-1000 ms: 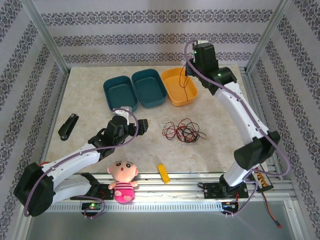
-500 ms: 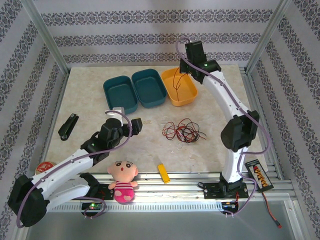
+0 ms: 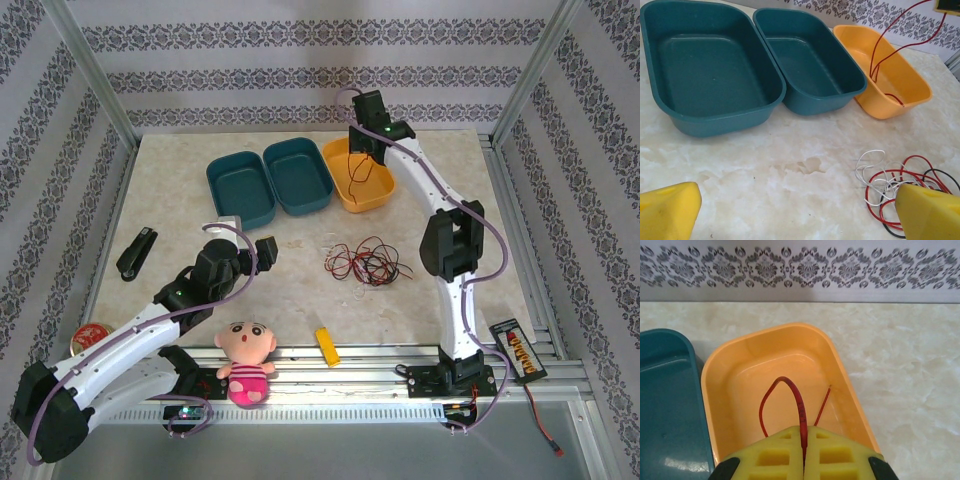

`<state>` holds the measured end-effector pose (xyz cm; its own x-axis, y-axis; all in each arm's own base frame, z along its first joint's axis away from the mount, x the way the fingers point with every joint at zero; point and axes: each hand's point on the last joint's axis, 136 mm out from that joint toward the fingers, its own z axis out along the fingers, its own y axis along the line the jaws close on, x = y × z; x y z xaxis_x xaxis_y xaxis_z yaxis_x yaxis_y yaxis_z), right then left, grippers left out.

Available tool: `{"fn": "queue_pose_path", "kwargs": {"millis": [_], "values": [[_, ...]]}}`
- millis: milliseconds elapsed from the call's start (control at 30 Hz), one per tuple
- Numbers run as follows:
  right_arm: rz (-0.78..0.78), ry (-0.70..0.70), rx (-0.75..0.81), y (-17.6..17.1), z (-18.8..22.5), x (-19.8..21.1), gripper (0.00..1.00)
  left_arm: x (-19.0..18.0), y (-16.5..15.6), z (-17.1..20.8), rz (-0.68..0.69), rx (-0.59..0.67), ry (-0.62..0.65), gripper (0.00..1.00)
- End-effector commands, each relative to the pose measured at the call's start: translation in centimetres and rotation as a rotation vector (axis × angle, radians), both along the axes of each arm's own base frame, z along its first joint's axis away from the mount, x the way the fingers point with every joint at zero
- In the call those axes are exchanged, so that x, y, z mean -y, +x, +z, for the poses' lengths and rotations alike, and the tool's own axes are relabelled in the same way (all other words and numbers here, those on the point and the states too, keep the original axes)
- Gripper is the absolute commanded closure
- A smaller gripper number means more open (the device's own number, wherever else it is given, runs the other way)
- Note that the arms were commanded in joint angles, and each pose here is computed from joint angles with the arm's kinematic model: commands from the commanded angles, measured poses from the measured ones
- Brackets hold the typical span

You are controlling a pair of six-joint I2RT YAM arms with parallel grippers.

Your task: Untangle the cables

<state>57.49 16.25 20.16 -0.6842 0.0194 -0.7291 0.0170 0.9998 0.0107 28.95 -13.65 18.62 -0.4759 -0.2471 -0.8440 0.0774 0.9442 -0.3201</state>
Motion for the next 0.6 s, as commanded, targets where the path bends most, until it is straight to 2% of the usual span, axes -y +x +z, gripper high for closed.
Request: {"fn": "queue_pose_path", "kwargs": {"millis": [0, 567], "values": [[-0.026, 0.007, -0.012, 0.8, -1.1, 0.5, 1.00, -0.7, 0.1, -0.1, 0.021, -0.012, 0.040, 0.01], [0.027, 0.105, -0.144, 2.3, -9.6, -2.4, 1.00, -2.7, 0.2, -1.1, 0.121, -0.104, 0.057, 0.01]]}}
